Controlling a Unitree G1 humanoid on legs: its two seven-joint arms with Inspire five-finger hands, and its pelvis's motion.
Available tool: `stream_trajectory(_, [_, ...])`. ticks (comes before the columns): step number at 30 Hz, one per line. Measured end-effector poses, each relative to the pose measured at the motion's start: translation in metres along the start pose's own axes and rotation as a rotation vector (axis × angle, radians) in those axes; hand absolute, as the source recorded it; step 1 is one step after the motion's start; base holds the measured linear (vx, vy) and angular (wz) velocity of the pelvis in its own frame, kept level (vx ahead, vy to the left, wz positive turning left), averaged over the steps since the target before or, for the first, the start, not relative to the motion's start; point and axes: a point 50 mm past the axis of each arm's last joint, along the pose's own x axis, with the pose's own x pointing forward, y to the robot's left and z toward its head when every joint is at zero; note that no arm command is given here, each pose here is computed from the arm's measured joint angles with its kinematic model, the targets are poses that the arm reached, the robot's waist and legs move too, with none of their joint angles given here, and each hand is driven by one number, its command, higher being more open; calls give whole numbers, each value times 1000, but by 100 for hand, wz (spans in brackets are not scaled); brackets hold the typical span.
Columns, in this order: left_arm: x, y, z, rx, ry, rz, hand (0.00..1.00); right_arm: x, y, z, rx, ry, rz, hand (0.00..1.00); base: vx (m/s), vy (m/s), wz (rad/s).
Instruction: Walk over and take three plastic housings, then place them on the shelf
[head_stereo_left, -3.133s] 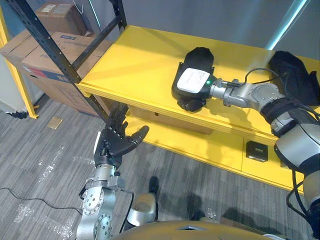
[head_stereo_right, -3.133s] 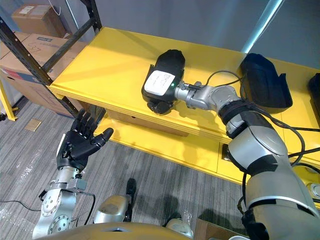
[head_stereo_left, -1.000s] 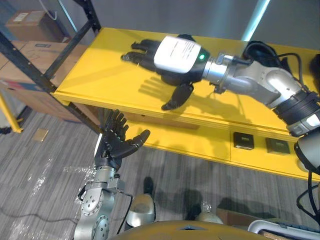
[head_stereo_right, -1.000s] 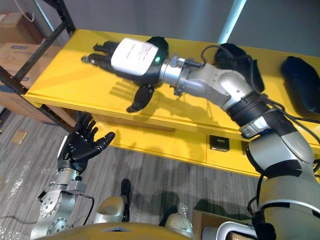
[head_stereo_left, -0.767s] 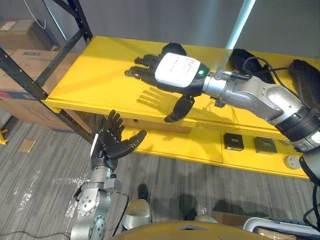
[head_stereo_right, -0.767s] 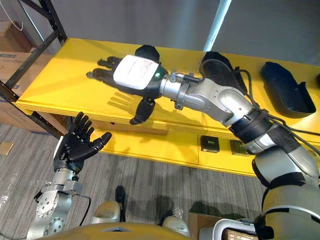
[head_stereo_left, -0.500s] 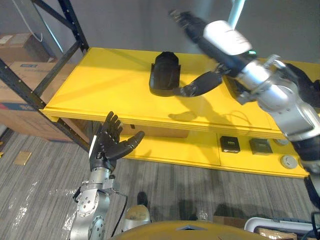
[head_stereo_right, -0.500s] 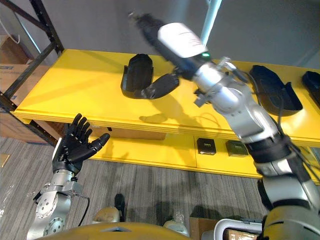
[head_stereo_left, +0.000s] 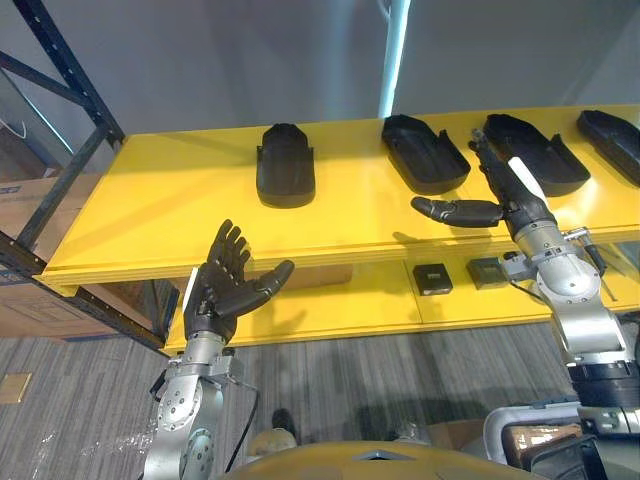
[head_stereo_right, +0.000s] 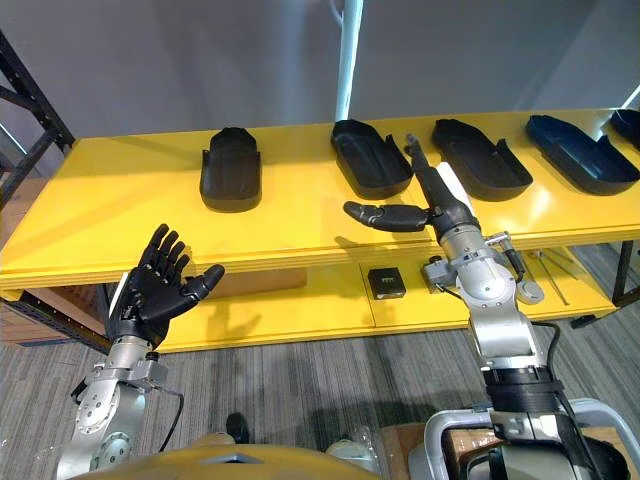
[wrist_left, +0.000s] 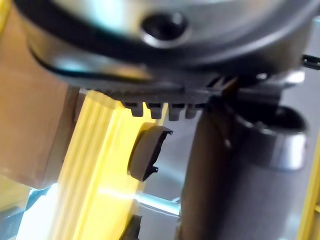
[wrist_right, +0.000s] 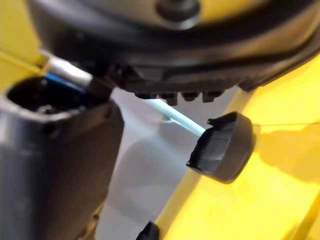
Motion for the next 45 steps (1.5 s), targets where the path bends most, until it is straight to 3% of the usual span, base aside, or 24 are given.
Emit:
stream_trajectory(15, [9, -20, 1, -38, -14, -77, 100, 63, -63, 43, 88, -81, -307, 100, -2, 31, 8])
stream_trajectory(25, [8, -22, 6, -58, -38, -59, 100, 75, -66, 32, 167, 8, -279, 100, -4, 28, 5])
stream_trajectory(31, [6, -31, 0, -95, -10, -89, 100, 85, -82, 58, 178, -51, -324, 100, -61, -10, 1])
stream_trajectory(45, [4, -31, -1, -97, -5, -90, 100, 86, -81, 61, 164, -60, -267, 100, 25, -36, 0])
